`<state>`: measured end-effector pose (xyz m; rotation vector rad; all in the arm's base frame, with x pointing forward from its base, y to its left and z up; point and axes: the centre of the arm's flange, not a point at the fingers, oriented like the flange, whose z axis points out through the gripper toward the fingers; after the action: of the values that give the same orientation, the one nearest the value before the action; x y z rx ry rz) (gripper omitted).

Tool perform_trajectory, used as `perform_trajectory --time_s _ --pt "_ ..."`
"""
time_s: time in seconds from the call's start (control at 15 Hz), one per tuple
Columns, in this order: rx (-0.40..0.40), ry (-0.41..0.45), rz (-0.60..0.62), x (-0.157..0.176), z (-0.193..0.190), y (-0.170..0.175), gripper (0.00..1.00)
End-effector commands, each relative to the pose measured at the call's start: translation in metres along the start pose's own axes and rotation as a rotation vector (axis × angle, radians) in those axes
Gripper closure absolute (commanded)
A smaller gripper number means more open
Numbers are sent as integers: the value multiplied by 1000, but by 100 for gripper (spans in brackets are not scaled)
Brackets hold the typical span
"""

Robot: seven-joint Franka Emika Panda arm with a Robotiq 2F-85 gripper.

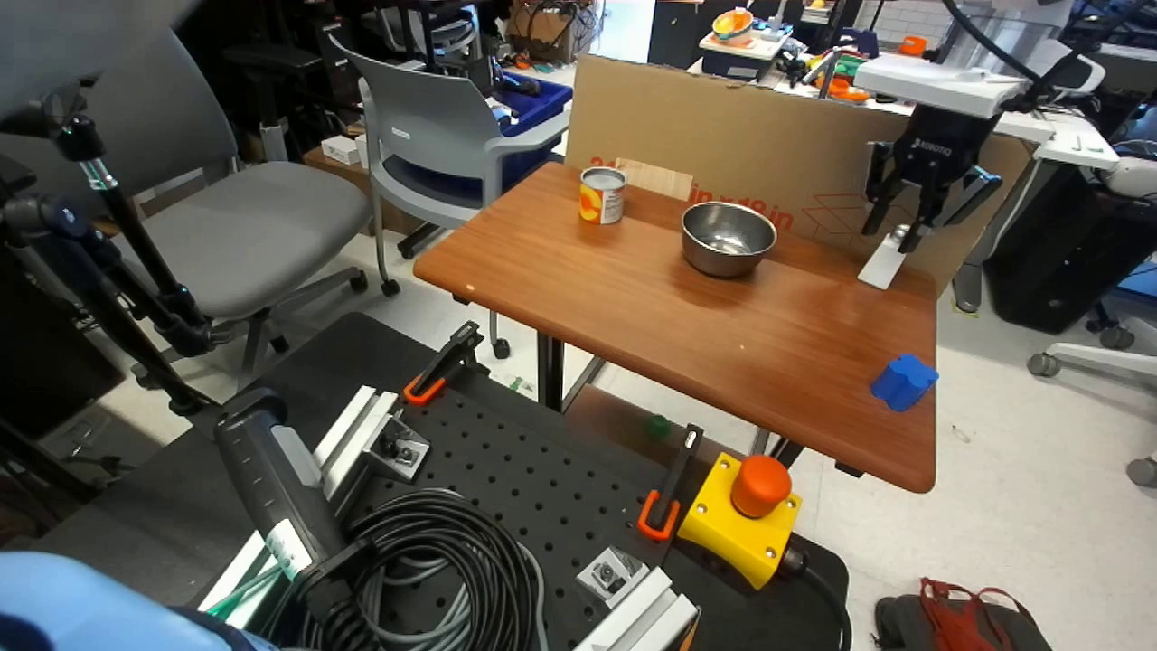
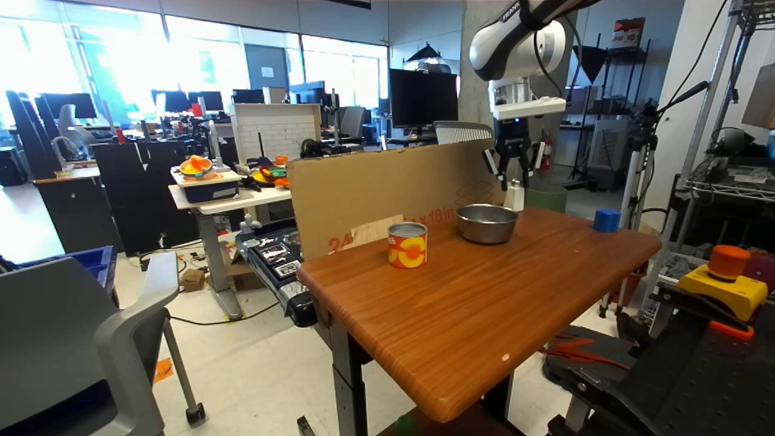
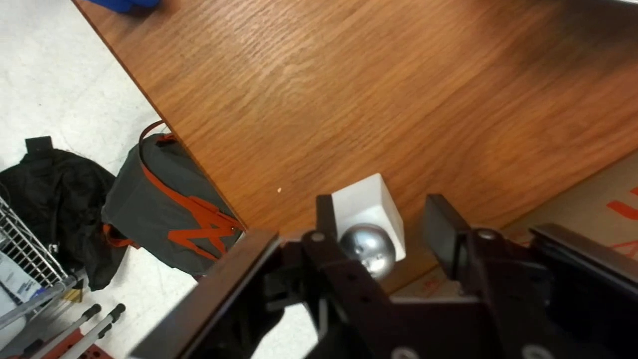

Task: Put the cellar in the silver bowl

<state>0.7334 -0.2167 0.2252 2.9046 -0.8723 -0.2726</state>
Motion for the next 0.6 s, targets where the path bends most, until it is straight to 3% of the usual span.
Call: perform_trajectory --time_s 0.0,0.13,0.53 --pt "-31 0 26 20 -11 -3 80" --pt "-35 9 25 12 -19 -3 94" --pt "-2 62 -122 -50 -65 -37 93"
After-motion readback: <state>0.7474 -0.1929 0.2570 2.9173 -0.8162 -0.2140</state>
